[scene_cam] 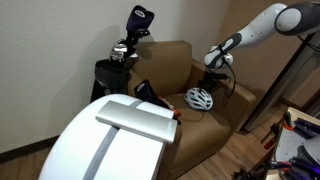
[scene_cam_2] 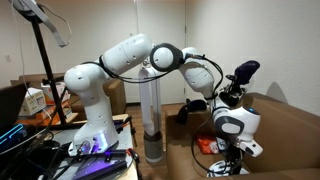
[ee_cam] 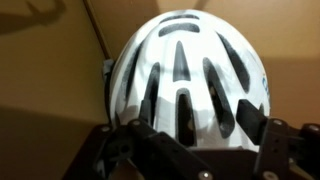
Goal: Move the helmet from the seat of the brown chair to the right arm rest
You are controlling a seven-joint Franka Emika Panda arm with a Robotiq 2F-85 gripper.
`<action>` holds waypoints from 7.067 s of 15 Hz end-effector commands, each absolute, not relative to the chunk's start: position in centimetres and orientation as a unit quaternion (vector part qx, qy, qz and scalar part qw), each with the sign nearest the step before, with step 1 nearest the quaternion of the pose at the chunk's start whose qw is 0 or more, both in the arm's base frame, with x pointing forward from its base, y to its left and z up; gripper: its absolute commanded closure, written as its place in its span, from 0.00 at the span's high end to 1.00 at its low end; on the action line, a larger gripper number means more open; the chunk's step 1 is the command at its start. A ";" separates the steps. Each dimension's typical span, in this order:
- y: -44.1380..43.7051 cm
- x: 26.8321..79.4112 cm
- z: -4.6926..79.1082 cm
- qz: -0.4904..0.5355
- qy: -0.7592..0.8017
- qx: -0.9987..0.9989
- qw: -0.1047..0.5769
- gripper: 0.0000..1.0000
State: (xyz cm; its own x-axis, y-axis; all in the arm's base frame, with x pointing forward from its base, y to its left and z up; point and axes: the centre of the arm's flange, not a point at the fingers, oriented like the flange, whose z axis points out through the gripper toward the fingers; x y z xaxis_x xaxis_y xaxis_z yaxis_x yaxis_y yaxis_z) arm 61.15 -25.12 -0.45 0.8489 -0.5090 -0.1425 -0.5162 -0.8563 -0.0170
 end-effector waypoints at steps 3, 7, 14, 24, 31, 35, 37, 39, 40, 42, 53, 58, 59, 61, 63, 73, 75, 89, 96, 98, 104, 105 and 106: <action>-25.6 61.4 -0.2 0.060 0.251 -0.965 0.044 1.00; -26.4 61.7 -0.4 0.058 0.264 -0.962 0.033 1.00; -26.7 62.1 -1.9 0.061 0.258 -0.964 0.032 1.00; -26.9 62.5 -3.6 0.059 0.258 -0.964 0.032 0.48; -25.9 62.1 0.9 0.043 0.262 -0.963 0.038 0.47; -25.1 61.9 5.6 0.034 0.266 -0.963 0.039 0.47; -24.6 61.5 8.0 0.025 0.266 -0.963 0.031 0.47; -24.5 60.9 10.7 0.018 0.271 -0.962 0.028 0.47; -24.4 60.3 12.2 0.017 0.275 -0.961 0.026 0.47; -24.4 59.3 14.8 0.010 0.279 -0.960 0.020 0.47; -25.7 53.5 26.3 -0.049 0.286 -0.957 -0.018 0.47; -29.9 50.1 27.7 -0.067 0.316 -0.946 -0.023 0.47; -30.8 49.5 27.7 -0.064 0.320 -0.945 -0.022 0.47; -32.6 48.6 26.7 -0.052 0.327 -0.943 -0.019 0.47; -33.9 48.0 25.1 -0.038 0.323 -0.946 -0.017 0.47; -35.9 46.2 18.0 0.040 0.273 -0.961 -0.018 0.47; -35.8 46.3 17.9 0.045 0.267 -0.962 -0.019 0.47; -36.4 44.9 20.6 0.039 0.273 -0.961 0.010 1.00; -37.1 44.2 23.6 0.020 0.284 -0.958 0.023 1.00; -36.9 44.1 24.8 0.013 0.282 -0.959 0.025 1.00; -32.7 43.9 30.3 0.013 0.238 -0.969 0.072 1.00; -31.6 44.3 30.9 0.016 0.223 -0.971 0.082 1.00; -30.2 45.0 31.3 0.015 0.211 -0.973 0.089 1.00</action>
State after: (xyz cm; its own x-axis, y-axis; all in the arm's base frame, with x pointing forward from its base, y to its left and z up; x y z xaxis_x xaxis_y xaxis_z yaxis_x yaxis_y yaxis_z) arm 45.00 -33.79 29.23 0.8762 -0.4779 -0.0623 -0.4819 -0.8703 -0.1019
